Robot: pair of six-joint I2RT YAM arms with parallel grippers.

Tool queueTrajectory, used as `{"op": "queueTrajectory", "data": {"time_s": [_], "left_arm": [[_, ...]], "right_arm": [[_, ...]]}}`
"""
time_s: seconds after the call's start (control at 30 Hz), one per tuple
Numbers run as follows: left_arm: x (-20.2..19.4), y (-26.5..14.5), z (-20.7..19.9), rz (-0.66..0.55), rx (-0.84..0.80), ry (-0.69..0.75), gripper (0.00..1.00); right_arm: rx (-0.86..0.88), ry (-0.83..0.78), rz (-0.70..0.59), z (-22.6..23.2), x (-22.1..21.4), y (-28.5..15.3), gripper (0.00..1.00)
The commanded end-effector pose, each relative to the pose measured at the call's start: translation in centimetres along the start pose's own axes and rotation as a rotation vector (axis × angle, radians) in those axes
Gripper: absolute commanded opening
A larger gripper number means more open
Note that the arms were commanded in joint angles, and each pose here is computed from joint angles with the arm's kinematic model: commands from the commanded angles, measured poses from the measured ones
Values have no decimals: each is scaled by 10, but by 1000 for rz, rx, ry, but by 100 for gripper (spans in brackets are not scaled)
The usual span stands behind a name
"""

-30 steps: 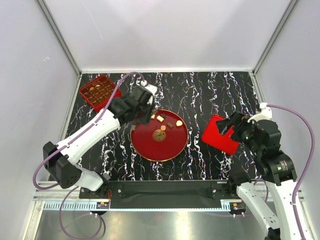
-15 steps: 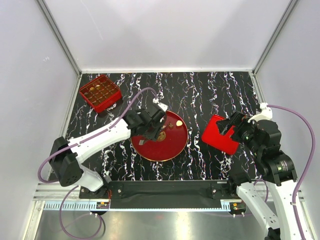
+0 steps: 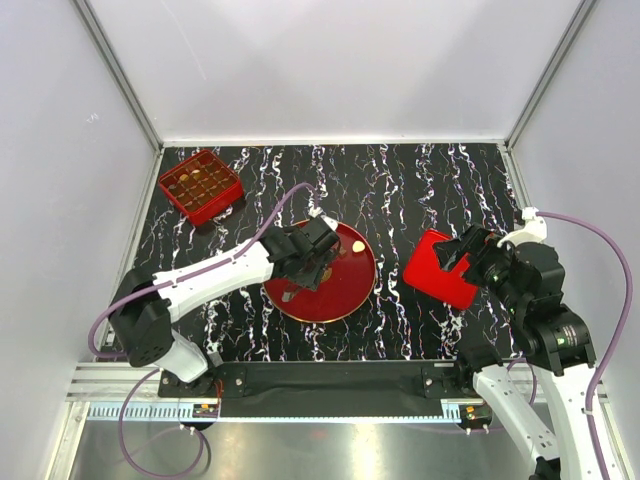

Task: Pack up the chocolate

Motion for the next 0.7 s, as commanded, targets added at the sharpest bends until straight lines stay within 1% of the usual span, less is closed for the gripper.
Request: {"op": "queueTrajectory", "data": {"time_s": [0.0, 0.3, 0.67], "left_arm": [[9, 3, -2, -51, 28, -25, 49], [9, 3, -5, -24, 23, -19, 42], [8, -9, -7, -3, 19, -15, 40]], "right_arm": [[5, 3, -43, 3, 9, -7, 100], [1, -4, -54, 2, 10, -11, 100], [11, -3, -62, 4, 12, -13, 100]]}}
Point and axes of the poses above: each gripper's point midway between its finger pads, its own y axis out along the fingers, its own z axis along the line the jaws close on, x = y × z, the point moved 7 cm from there along -y, back along the fingers, and after that the axes turned 3 degrees about -y, right-handed, at the moved point
